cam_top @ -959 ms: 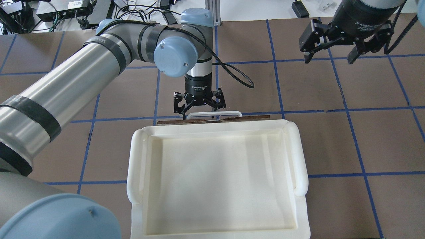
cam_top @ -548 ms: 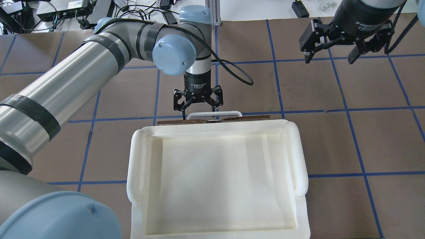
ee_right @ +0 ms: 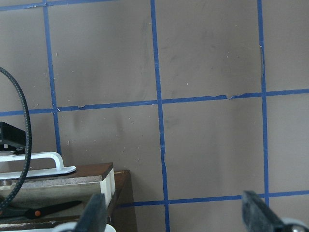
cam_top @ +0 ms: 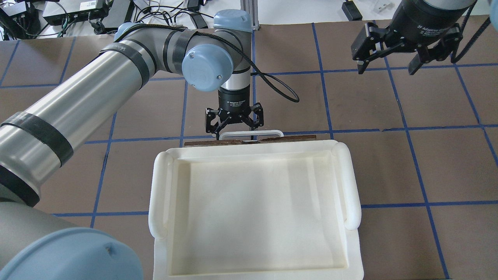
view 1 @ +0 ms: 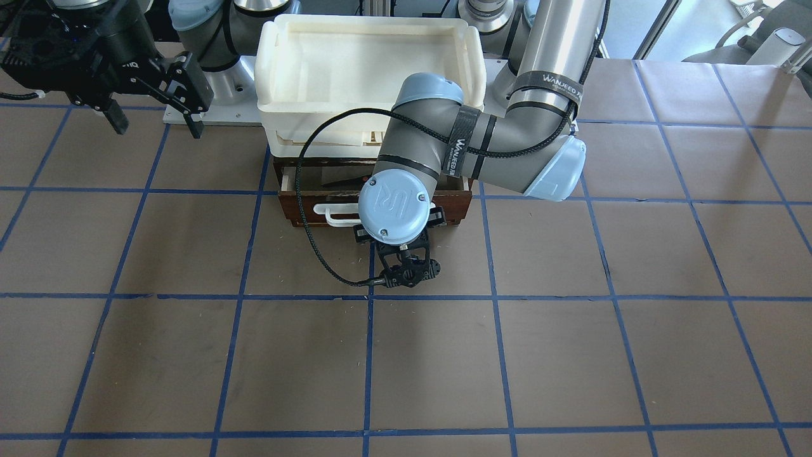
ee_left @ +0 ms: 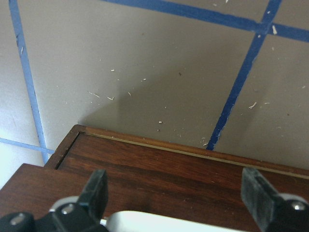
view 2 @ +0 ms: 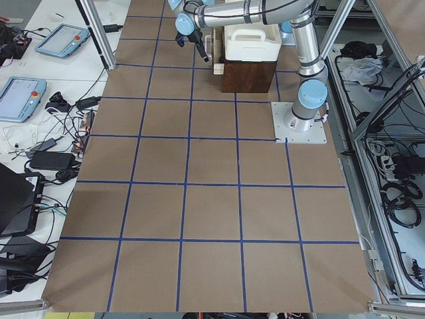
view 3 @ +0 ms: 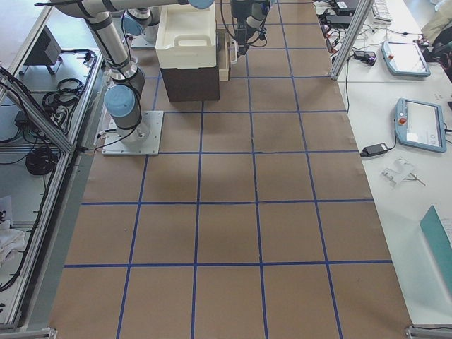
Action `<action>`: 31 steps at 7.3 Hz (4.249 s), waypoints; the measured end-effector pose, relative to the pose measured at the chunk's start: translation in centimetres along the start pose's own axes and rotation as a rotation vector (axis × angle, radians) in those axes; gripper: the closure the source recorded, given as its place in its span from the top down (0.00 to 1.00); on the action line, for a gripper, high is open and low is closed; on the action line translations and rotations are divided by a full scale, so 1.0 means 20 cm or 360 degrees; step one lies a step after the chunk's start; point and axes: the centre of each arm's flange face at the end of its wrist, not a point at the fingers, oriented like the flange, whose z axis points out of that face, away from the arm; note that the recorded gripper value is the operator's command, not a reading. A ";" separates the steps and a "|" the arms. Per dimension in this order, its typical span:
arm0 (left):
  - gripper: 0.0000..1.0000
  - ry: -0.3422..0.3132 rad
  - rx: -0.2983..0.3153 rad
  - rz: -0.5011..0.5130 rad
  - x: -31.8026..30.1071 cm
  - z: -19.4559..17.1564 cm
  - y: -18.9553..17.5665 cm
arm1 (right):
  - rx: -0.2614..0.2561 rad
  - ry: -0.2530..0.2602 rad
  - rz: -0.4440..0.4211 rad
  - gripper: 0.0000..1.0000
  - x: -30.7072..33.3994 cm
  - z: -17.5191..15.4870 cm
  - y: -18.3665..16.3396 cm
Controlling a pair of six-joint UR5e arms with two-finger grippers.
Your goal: Put scissors in drawer and close it
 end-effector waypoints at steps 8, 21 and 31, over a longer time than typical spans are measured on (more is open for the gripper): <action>1.00 -0.0067 -0.0094 -0.0022 -0.02 0.05 0.12 | 0.0000 -0.0012 -0.0001 1.00 0.00 0.00 0.00; 1.00 0.0182 0.0350 0.0254 -0.37 -0.54 -0.09 | 0.0001 -0.0013 -0.0007 1.00 0.00 0.00 0.00; 1.00 0.0160 0.0761 0.0297 -1.30 -0.95 0.24 | 0.0003 -0.0008 -0.0019 1.00 0.00 0.00 0.00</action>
